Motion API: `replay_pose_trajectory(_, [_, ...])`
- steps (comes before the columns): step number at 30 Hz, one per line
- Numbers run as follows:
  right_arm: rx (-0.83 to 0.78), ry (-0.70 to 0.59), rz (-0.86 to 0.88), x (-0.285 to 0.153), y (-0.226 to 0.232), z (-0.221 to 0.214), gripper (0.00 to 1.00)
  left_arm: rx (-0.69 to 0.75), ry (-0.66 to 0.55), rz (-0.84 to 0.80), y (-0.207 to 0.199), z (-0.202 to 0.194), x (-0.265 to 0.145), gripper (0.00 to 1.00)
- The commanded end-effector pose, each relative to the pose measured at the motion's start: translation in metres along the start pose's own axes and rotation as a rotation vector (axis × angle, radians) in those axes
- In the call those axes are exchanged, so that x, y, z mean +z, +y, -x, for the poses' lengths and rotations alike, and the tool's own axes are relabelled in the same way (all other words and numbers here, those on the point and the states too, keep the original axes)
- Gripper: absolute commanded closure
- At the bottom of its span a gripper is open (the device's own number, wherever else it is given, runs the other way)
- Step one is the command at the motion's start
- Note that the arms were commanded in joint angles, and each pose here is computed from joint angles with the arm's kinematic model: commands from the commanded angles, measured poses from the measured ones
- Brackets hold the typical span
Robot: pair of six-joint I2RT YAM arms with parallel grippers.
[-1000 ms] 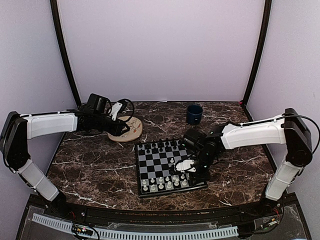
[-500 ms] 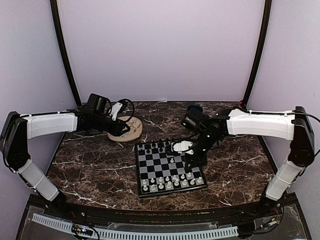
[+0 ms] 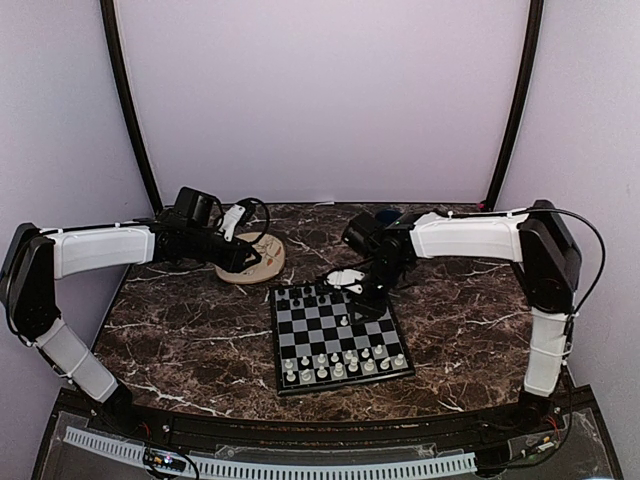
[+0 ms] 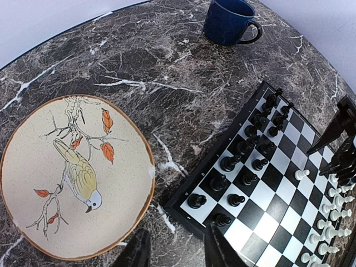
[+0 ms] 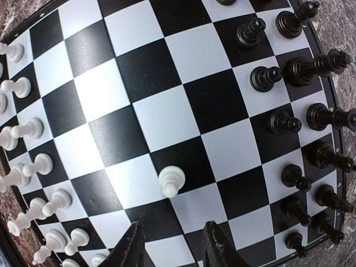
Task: Set up the chess pieces on the board
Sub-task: Pick up the pawn from the chessboard.
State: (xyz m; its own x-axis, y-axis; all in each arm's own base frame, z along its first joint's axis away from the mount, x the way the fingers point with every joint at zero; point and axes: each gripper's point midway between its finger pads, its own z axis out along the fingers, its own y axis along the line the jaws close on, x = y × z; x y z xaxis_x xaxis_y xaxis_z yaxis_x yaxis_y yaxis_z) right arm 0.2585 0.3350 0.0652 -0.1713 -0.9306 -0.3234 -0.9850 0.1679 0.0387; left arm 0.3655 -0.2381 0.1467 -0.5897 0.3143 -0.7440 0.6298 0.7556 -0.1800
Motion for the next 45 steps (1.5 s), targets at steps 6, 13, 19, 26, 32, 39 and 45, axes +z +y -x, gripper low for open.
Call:
replay_pose_trajectory(6, [0.033,-0.017,0.024,0.021,-0.012,0.019,0.62,0.014,-0.061,-0.021,-0.009,0.021,-0.017,0.65])
replay_pose_trajectory(13, [0.038,-0.023,0.053,0.026,-0.010,0.023,0.64,0.015,-0.062,-0.020,-0.009,0.022,-0.017,0.64])
replay_pose_trajectory(19, [0.037,-0.027,0.069,0.026,-0.007,0.024,0.76,0.015,-0.062,-0.020,-0.009,0.022,-0.017,0.64])
replay_pose_trajectory(26, [0.038,-0.031,0.080,0.024,-0.005,0.025,0.87,0.013,-0.059,-0.021,-0.009,0.021,-0.017,0.64])
replay_pose_trajectory(32, [0.038,-0.034,0.056,0.009,-0.003,0.015,0.92,0.013,-0.058,-0.024,-0.010,0.021,-0.016,0.64])
replay_pose_trajectory(39, [0.084,-0.034,0.013,-0.012,-0.008,-0.017,0.95,0.013,-0.059,-0.027,-0.010,0.021,-0.016,0.64])
replay_pose_trajectory(45, [0.114,-0.031,-0.020,-0.033,-0.007,-0.045,0.95,0.009,-0.055,-0.029,-0.010,0.020,-0.015,0.64])
